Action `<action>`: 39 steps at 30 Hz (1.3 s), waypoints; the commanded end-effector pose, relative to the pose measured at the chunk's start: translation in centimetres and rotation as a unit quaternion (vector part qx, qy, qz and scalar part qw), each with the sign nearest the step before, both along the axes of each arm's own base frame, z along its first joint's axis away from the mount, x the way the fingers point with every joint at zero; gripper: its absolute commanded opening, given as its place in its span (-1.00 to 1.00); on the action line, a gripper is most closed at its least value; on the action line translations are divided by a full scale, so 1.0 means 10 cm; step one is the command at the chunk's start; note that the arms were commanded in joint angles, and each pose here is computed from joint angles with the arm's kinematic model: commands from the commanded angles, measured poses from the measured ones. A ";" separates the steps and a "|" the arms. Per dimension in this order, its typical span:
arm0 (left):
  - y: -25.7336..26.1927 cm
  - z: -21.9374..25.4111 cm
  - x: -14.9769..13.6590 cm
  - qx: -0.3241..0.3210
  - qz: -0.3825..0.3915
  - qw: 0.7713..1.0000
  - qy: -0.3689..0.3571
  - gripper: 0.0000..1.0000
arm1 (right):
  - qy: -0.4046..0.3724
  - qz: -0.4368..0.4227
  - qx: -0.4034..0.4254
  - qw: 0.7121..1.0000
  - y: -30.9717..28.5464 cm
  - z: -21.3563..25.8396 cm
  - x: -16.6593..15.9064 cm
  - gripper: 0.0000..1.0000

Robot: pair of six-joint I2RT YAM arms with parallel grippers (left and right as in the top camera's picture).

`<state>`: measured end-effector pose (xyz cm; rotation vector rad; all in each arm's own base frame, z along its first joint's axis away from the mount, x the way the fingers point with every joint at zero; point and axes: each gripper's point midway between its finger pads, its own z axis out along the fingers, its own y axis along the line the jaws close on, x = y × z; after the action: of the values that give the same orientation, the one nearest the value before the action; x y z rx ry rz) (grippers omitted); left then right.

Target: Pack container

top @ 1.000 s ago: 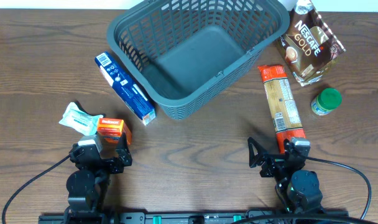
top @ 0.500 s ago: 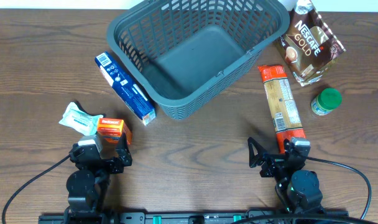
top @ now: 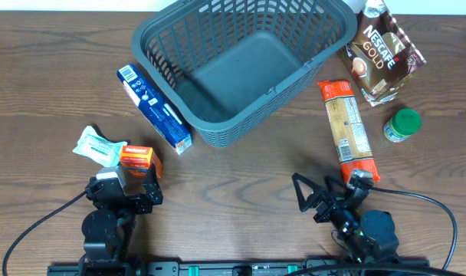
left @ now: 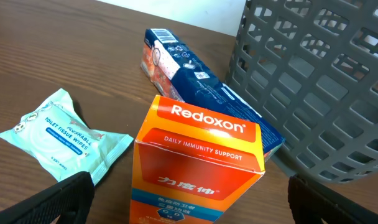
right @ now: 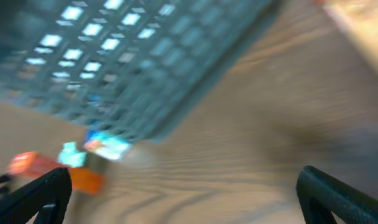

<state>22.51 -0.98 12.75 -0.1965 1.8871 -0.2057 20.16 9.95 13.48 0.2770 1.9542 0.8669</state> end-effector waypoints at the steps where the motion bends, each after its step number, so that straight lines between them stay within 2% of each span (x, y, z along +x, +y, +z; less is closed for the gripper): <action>1: 0.01 -0.10 0.00 0.001 0.003 1.000 0.010 0.97 | 0.008 0.065 0.044 0.997 0.22 0.10 -0.09 0.98; 7: 0.01 -0.10 0.00 0.001 0.003 1.000 0.010 0.97 | -0.032 0.108 -0.045 0.993 0.28 0.58 -0.04 0.98; 14: 0.01 -0.10 0.00 0.001 0.003 1.000 0.010 0.97 | 0.011 0.133 -0.185 0.974 0.27 1.17 0.29 0.99; 19: 0.01 -0.10 0.00 0.001 0.003 1.000 0.010 0.97 | 0.070 0.093 -0.242 0.963 0.17 1.69 0.71 0.98; 24: 0.01 -0.10 0.00 0.001 0.003 1.000 0.010 0.97 | 0.123 0.062 -0.250 0.958 0.11 2.09 1.20 0.99; 28: 0.01 -0.10 0.00 0.002 0.002 1.000 0.010 0.96 | 0.156 0.034 -0.249 0.955 -0.03 2.24 1.64 0.99; 36: 0.01 -0.10 0.00 0.002 0.002 1.000 0.010 0.97 | 0.109 0.036 -0.303 0.946 -0.21 2.30 2.44 0.98; 38: 0.01 -0.10 0.00 0.001 0.003 1.000 0.010 0.97 | 0.094 0.038 -0.316 0.943 -0.24 2.28 2.58 0.84; 39: 0.01 -0.10 0.00 0.001 0.003 1.000 0.010 0.97 | 0.089 0.039 -0.319 0.943 -0.24 2.27 2.63 0.55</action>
<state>22.52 -0.98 12.74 -0.1965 1.8871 -0.2057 45.42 8.18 35.57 -0.0322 2.3504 0.2742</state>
